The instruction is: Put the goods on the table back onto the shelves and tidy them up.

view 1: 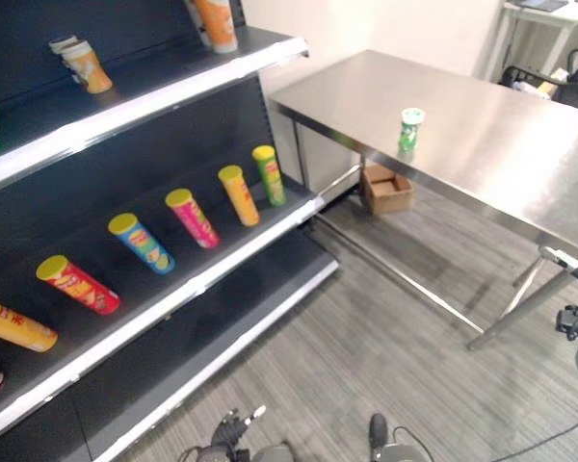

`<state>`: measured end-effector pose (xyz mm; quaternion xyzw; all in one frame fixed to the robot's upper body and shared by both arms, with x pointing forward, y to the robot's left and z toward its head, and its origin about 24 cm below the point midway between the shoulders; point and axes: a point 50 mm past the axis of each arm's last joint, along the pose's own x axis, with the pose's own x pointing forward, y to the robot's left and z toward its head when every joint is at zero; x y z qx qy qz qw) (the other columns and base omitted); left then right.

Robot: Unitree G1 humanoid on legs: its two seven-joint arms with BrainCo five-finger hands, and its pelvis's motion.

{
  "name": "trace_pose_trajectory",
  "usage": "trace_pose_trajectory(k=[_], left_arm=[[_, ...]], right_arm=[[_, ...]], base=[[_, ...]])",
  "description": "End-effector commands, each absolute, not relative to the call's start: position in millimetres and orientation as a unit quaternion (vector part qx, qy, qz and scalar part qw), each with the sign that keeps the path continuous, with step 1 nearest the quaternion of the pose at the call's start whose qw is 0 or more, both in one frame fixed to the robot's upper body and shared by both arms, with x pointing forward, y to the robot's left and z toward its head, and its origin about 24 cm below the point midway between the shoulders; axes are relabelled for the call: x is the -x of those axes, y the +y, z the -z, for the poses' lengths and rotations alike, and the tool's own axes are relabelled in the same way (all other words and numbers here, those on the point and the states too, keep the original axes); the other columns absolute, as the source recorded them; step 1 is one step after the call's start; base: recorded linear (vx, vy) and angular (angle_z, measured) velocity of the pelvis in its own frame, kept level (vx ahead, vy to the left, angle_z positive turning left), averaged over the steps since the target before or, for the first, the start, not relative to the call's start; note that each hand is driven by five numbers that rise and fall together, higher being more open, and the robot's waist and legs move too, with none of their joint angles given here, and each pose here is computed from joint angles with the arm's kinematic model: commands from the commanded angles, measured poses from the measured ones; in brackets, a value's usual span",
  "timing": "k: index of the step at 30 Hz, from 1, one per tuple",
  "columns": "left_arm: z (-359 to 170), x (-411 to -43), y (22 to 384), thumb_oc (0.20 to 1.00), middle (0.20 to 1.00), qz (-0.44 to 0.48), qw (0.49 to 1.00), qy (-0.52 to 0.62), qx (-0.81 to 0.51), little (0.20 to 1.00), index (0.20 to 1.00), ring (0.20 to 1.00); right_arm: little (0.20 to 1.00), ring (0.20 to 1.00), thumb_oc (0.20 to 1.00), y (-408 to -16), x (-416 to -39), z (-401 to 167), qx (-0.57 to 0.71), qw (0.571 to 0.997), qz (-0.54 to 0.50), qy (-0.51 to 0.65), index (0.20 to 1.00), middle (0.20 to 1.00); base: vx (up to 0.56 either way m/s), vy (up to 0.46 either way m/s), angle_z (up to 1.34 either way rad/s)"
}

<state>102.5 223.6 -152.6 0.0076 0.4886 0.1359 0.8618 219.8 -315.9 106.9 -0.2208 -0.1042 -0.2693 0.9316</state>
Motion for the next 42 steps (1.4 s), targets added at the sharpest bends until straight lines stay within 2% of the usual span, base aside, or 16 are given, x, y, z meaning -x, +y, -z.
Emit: trace_pose_trajectory(k=[1,7,15,18,20,23,28,34,42], left_arm=[[144,-118,242,1.000,1.000,-0.138,0.872,0.468,-0.046,1.000,1.000,1.000],[147,-108,246,1.000,1.000,-0.143,0.861,0.485,-0.059,1.000,1.000,1.000],[139,-119,256,1.000,1.000,-0.158,0.869,0.465,-0.059,1.000,1.000,1.000],[143,-115,256,1.000,1.000,-0.139,0.861,0.482,-0.078,1.000,1.000,1.000],[144,-111,259,1.000,1.000,-0.144,0.856,0.491,-0.080,1.000,1.000,1.000],[144,-104,268,1.000,1.000,-0.159,0.847,0.500,-0.080,1.000,1.000,1.000],[146,-95,270,1.000,1.000,-0.154,0.838,0.516,-0.090,1.000,1.000,1.000],[149,-85,267,1.000,1.000,-0.149,0.833,0.527,-0.083,1.000,1.000,1.000],[149,-82,267,1.000,1.000,-0.150,0.836,0.524,-0.068,1.000,1.000,1.000]], right_arm=[[1.000,1.000,1.000,-321,-227,-139,0.240,0.909,0.296,-0.168,1.000,1.000],[1.000,1.000,1.000,-319,-238,-138,0.278,0.908,0.275,-0.148,1.000,1.000],[1.000,1.000,1.000,-332,-241,-153,0.322,0.883,0.304,-0.154,1.000,1.000],[1.000,1.000,1.000,-360,-228,-169,0.342,0.854,0.359,-0.157,1.000,1.000],[1.000,1.000,1.000,-372,-219,-164,0.341,0.847,0.385,-0.138,1.000,1.000],[1.000,1.000,1.000,-409,-191,-158,0.355,0.811,0.456,-0.087,1.000,1.000],[1.000,1.000,1.000,-429,-171,-160,0.378,0.791,0.477,-0.050,1.000,1.000],[1.000,1.000,1.000,-430,-181,-170,0.417,0.798,0.433,-0.037,1.000,1.000],[1.000,1.000,1.000,-423,-207,-167,0.400,0.841,0.364,-0.026,1.000,1.000]], base=[[0.18,0.010,-0.99],[0.27,0.146,-0.11],[0.19,0.169,0.00],[0.17,-0.117,1.10],[0.22,-0.164,1.15],[0.26,-0.181,0.85],[0.13,-0.125,0.72],[0.08,-0.180,0.17],[0.04,-0.193,0.11]])
